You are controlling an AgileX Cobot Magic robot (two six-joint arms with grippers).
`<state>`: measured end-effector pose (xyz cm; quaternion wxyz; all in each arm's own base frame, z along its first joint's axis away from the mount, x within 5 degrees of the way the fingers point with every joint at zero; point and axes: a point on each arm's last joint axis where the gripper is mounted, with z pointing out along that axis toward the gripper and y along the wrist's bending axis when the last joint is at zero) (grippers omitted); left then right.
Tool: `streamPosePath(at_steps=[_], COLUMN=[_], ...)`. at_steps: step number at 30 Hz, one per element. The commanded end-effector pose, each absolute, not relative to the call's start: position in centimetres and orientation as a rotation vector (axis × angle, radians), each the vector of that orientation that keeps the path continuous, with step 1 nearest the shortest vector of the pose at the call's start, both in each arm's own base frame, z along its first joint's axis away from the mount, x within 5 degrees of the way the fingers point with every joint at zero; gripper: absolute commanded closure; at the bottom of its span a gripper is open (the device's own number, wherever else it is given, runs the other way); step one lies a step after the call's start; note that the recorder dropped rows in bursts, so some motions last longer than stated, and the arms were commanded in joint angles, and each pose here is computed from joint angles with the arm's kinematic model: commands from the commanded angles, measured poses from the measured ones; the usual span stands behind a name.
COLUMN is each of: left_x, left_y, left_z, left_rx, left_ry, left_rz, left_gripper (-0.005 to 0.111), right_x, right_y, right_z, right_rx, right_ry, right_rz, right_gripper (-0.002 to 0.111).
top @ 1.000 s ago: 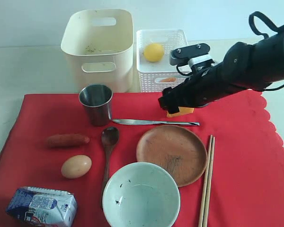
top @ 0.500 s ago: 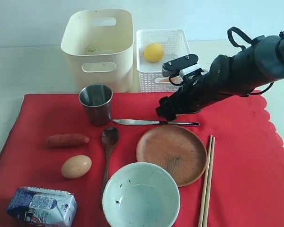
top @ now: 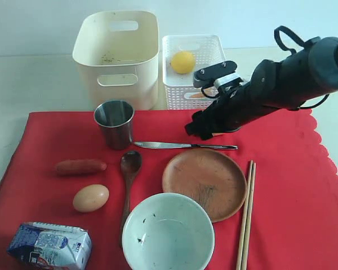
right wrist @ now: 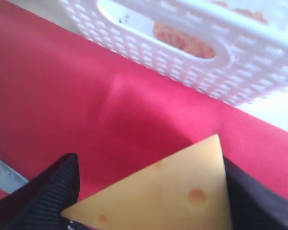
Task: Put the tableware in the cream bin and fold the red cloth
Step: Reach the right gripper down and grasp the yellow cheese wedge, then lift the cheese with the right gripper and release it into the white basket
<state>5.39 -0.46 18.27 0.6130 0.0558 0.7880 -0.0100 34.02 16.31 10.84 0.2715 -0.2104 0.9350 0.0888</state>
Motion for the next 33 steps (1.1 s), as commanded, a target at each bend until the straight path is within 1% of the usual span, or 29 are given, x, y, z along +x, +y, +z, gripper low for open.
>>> streamPosePath(at_steps=[1,6,9,12,18,20,22,23,24,25,26,27,28,31,32,33], left_x=[5.4,5.4,5.4,5.4,5.4,5.4,5.4,5.4,5.4,5.4,5.4,5.4,5.4,5.4,5.4,5.4], left_y=[-0.5,-0.5,-0.5,-0.5,-0.5,-0.5,-0.5,-0.5,-0.5,-0.5,-0.5,-0.5,-0.5,-0.5,-0.5,-0.5], left_z=[18.4,18.4,18.4,18.4,18.4,18.4,18.4,18.4,18.4,18.4,18.4,18.4,18.4,18.4,18.4,18.4], left_rx=[0.122,0.122,0.122,0.122,0.122,0.122,0.122,0.122,0.122,0.122,0.122,0.122,0.122,0.122,0.122,0.122], left_ry=[1.803,1.803,1.803,1.803,1.803,1.803,1.803,1.803,1.803,1.803,1.803,1.803,1.803,1.803,1.803,1.803], left_rz=[-0.027,-0.027,-0.027,-0.027,-0.027,-0.027,-0.027,-0.027,-0.027,-0.027,-0.027,-0.027,-0.027,-0.027,-0.027,-0.027], left_gripper=[0.104,0.104,0.104,0.104,0.104,0.104,0.104,0.104,0.104,0.104,0.104,0.104,0.104,0.104,0.104,0.104], right_x=[33.7,32.8,32.6,33.4,36.4,38.8,41.5,42.0,42.8,43.0,43.4,43.4,43.5,43.6,43.6,43.6], right_y=[16.3,16.1,16.0,15.9,16.8,17.9,19.0,19.1,19.5,19.6,19.7,19.7,19.7,19.7,19.7,19.7], right_z=[14.7,18.7,20.5,21.5,21.3,20.0,17.3,16.9,15.9,15.7,15.2,14.9,14.9,14.9,14.9,14.9], right_rx=[-0.565,-0.573,-0.548,-0.481,-0.438,-0.436,-0.431,-0.425,-0.426,-0.428,-0.428,-0.430,-0.426,-0.449,-0.454,-0.452], right_ry=[2.457,2.395,2.329,2.233,2.155,2.154,2.151,2.142,2.145,2.144,2.139,2.144,2.138,2.119,2.115,2.116], right_rz=[0.280,0.321,0.324,0.303,0.277,0.274,0.253,0.246,0.241,0.240,0.232,0.231,0.228,0.207,0.202,0.203], right_gripper=[0.108,0.108,0.108,0.108,0.108,0.108,0.108,0.106,0.101,0.098,0.089,0.084,0.073,0.056,0.046,0.039])
